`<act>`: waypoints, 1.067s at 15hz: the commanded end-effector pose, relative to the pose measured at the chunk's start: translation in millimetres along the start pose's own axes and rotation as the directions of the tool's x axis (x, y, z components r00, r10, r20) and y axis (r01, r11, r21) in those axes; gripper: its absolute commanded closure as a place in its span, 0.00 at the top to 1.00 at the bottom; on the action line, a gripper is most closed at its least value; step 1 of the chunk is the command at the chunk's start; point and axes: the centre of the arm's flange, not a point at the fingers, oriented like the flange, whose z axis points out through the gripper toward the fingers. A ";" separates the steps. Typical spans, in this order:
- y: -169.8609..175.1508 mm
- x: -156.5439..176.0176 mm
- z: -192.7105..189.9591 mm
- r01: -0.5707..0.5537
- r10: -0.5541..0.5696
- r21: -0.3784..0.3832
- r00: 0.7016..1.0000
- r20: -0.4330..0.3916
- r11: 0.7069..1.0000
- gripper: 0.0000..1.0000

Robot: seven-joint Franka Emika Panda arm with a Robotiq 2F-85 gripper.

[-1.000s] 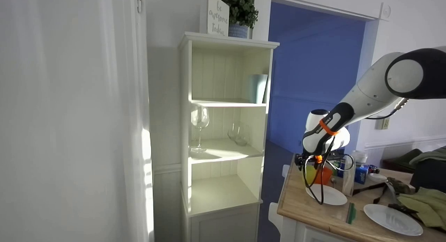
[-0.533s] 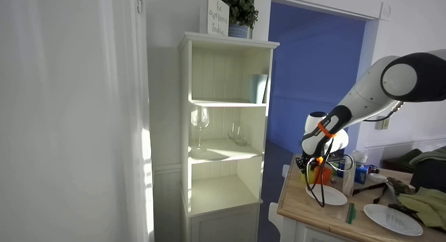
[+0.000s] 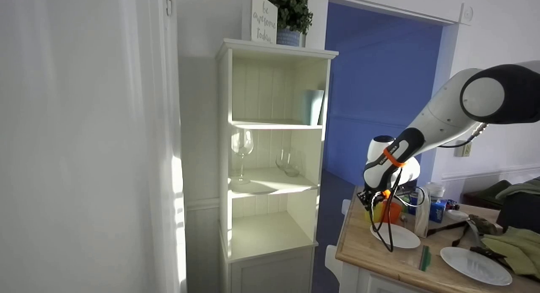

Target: Remove the plastic cups from the second shelf from the top and put them on the table

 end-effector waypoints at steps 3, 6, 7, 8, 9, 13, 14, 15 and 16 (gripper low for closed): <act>-6.1 3.7 -2.7 0.038 -0.037 0.045 0.999 -0.002 0.998 0.27; -10.4 3.0 -5.4 0.046 -0.046 0.071 0.999 -0.001 0.996 0.24; -11.7 3.1 -5.7 0.048 -0.048 0.078 0.999 -0.002 0.996 0.21; -12.8 3.1 -6.3 0.050 -0.050 0.085 0.999 -0.002 0.995 0.21; -13.3 3.0 -6.5 0.052 -0.052 0.091 0.999 -0.003 0.995 0.18; -13.0 3.7 -7.3 0.052 -0.052 0.104 0.999 -0.003 0.993 0.01; -11.7 4.9 -8.4 0.051 -0.051 0.105 0.999 -0.006 0.993 0.00; -9.3 7.6 -11.7 0.050 -0.049 0.104 0.999 -0.014 0.993 0.01; -8.0 7.8 -12.5 0.048 -0.046 0.105 0.999 -0.015 0.993 0.01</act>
